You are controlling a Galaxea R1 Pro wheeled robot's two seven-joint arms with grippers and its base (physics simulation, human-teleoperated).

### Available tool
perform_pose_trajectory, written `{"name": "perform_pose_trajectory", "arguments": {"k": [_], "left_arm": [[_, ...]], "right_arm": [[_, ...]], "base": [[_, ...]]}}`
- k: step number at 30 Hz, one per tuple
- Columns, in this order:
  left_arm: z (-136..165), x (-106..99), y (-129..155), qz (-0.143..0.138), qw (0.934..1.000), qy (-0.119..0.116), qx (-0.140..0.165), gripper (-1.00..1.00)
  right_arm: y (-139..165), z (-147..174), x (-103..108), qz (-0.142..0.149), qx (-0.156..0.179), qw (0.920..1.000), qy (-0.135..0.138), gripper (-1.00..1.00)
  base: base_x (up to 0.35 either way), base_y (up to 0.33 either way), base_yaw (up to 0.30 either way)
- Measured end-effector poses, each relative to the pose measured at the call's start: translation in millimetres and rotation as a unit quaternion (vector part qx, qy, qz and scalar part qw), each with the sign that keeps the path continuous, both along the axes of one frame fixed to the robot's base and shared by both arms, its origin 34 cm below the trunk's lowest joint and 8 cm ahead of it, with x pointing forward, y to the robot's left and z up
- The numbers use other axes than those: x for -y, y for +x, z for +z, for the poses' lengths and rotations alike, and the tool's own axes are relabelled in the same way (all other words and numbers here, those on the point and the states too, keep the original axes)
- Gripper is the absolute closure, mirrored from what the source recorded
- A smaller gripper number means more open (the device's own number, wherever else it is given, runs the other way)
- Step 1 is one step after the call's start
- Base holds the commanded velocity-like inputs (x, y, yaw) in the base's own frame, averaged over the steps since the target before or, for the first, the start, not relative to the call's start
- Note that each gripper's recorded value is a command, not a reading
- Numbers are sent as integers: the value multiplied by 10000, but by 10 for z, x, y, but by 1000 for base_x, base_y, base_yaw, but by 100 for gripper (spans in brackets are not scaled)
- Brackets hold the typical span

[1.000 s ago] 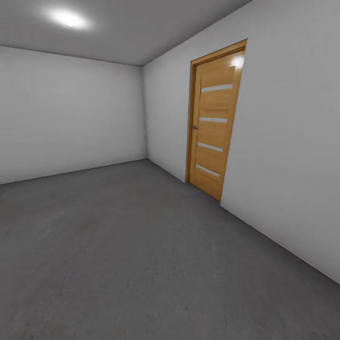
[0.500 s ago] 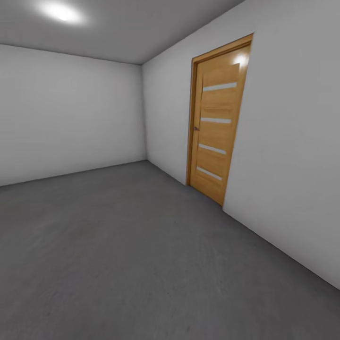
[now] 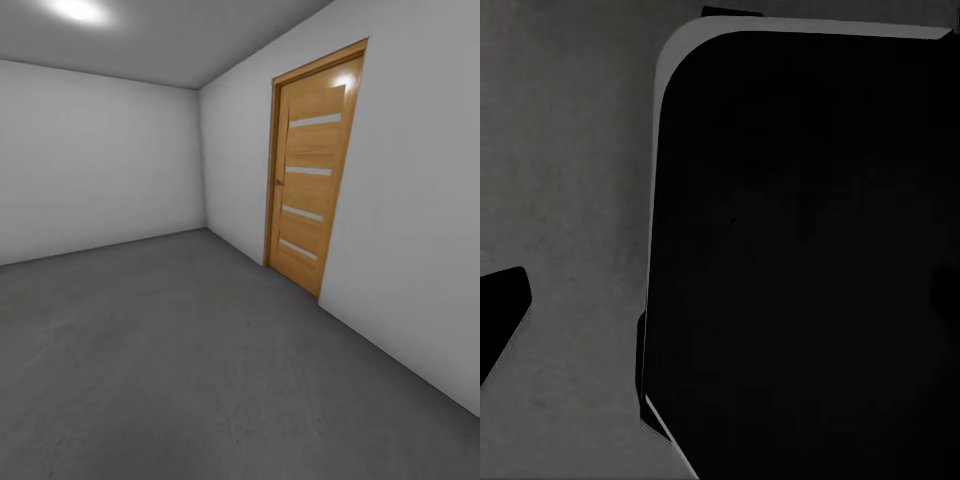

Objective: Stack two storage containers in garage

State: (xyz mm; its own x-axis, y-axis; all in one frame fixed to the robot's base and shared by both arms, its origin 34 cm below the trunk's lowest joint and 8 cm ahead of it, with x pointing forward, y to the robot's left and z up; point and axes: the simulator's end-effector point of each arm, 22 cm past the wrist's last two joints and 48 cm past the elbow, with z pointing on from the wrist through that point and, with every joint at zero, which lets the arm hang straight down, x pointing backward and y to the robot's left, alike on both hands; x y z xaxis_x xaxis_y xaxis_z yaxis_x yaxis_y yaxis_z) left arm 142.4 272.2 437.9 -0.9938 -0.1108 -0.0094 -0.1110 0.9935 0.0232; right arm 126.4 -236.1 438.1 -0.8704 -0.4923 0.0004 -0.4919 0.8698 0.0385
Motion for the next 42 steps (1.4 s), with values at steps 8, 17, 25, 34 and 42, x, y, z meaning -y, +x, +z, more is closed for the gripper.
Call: {"name": "perform_pose_trajectory", "arguments": {"k": [8, 17, 25, 34, 42], "left_arm": [[0, 0, 0, 0, 10000, 0, 0, -100], [0, 0, -1, 1, 10000, 0, -3, -100], [0, 0, -3, 9, 10000, -1, -7, -100], [0, 0, -3, 9, 10000, -1, -5, -100], [0, 0, -3, 9, 10000, -1, -7, -100]], "right_arm": [[2, 0, 5, 7, 4, 10000, -11, -100], [3, 0, -5, 7, 6, 10000, -5, -100], [5, 0, 1, -3, 12, 10000, -7, -100], [6, 0, 3, -12, 13, 10000, -8, -100], [4, 0, 4, -19, 9, 10000, -11, -100]], "base": [[323, 0, 0], [323, 0, 0], [323, 0, 0], [323, 0, 0], [323, 0, 0]]}}
